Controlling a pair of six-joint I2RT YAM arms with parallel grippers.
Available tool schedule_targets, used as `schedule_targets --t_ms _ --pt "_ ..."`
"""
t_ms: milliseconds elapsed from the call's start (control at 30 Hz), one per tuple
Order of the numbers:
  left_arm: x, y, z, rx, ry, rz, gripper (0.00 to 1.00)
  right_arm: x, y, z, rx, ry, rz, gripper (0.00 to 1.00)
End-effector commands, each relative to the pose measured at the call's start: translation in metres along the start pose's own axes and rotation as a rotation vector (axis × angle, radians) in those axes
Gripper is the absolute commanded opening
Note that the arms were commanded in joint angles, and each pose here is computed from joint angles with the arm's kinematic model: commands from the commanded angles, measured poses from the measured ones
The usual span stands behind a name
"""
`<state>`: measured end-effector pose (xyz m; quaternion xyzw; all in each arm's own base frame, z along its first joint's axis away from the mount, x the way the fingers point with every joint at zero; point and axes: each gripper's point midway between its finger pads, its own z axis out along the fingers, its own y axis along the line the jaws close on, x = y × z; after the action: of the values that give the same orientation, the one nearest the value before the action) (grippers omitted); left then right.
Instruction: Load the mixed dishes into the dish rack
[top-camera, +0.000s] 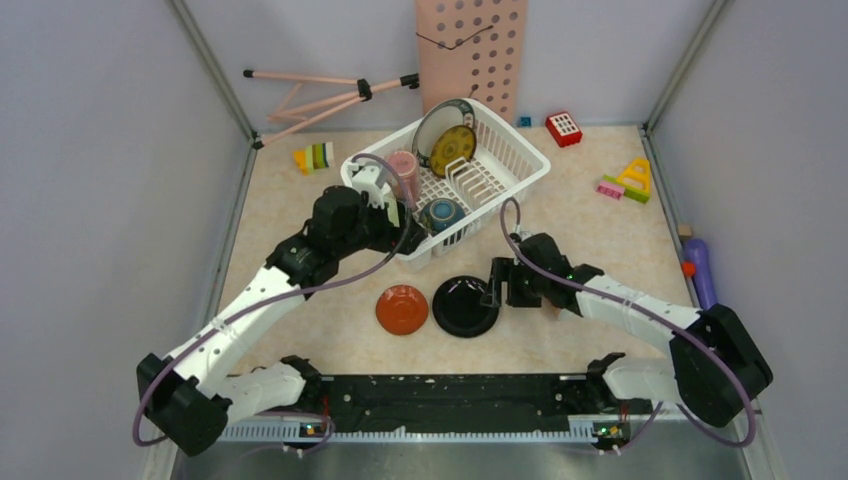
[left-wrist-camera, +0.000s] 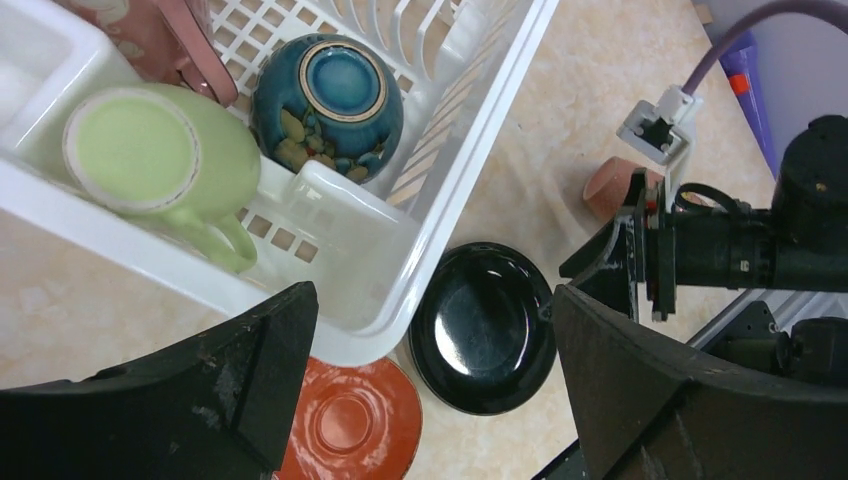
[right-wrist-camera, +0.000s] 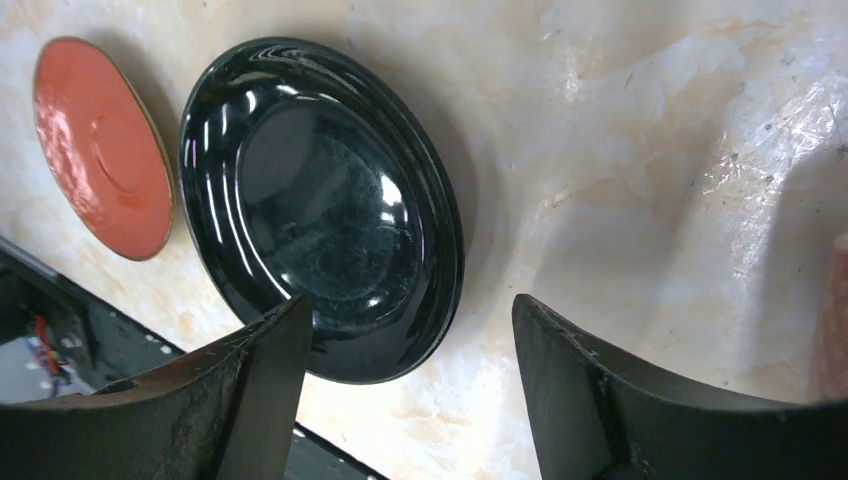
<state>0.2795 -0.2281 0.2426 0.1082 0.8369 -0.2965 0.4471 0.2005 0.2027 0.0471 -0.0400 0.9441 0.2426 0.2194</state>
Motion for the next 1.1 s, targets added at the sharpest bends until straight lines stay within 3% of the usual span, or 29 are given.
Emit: schedule_targets --t_ms 0,400,600,733,833,1067 --pt "-0.002 0.0 -0.02 0.001 -0.053 -0.017 0.92 -0.01 0.003 0.007 -0.107 -0.037 0.118 0.71" --pt "0.004 0.009 -0.036 -0.034 -0.083 -0.014 0.91 0.001 0.007 0.028 -0.22 0.037 0.198 0.58" --pt "0.007 0.013 -0.041 -0.047 -0.099 -0.009 0.91 0.005 -0.007 0.035 -0.159 0.023 0.22 0.35" --pt "0.01 0.016 -0.044 -0.055 -0.103 -0.009 0.91 0.002 -0.023 0.039 -0.072 0.0 0.222 0.08" --pt "0.014 0.017 -0.044 -0.058 -0.096 -0.014 0.91 -0.004 -0.029 0.037 -0.043 -0.02 0.207 0.0" --pt "0.016 0.007 -0.044 -0.008 -0.09 -0.062 0.95 -0.031 -0.01 0.001 -0.066 -0.087 0.125 0.0"
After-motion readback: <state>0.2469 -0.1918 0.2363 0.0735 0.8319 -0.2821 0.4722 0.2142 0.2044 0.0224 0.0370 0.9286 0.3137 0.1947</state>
